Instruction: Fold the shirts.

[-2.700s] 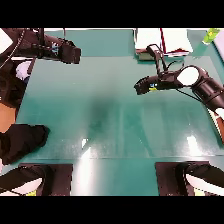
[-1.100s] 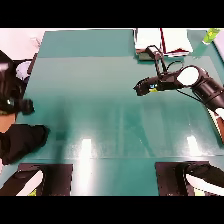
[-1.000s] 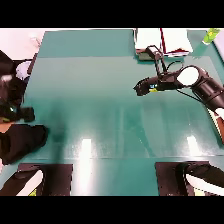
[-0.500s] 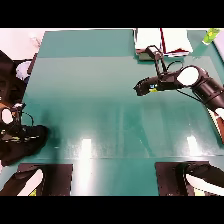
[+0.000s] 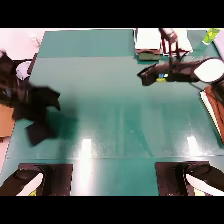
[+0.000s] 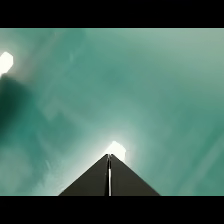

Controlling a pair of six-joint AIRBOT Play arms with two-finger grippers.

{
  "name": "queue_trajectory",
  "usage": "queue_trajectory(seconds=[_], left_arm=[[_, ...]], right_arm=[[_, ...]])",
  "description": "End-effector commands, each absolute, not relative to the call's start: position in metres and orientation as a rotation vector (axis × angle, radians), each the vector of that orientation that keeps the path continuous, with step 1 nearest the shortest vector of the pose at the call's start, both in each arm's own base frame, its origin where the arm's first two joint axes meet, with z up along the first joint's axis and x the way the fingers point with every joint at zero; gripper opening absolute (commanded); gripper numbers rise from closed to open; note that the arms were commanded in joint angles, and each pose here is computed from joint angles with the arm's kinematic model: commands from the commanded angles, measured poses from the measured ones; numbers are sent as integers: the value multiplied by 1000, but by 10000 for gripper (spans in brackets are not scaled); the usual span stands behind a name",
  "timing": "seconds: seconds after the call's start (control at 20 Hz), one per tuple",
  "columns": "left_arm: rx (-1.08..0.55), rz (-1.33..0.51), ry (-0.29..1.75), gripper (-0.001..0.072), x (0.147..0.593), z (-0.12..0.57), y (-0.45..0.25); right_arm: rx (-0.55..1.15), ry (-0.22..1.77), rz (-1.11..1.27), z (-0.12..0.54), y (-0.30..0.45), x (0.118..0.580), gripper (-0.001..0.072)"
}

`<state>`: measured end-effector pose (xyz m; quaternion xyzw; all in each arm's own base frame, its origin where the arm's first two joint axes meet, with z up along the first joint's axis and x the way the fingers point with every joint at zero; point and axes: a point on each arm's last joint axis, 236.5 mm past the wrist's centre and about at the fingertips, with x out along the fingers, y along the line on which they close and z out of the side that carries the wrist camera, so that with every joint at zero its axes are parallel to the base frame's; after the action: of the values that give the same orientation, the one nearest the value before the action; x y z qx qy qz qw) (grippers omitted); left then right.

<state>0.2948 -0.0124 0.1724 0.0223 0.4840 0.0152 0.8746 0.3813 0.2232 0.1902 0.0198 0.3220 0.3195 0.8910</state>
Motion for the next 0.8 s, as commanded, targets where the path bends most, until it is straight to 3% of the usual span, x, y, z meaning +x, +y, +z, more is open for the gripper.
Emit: queue_trajectory(seconds=[0.0,0.3,0.5,0.75], left_arm=[[51,-154,784,25,296,267,-76],[166,-396,786,25,319,263,-181],[367,-685,824,27,337,202,-297],[394,-1030,833,30,327,158,-420]], right_arm=[[60,544,655,259,213,383,24],[93,394,531,329,158,404,24],[103,433,495,324,140,404,24],[98,452,500,319,141,402,24]])
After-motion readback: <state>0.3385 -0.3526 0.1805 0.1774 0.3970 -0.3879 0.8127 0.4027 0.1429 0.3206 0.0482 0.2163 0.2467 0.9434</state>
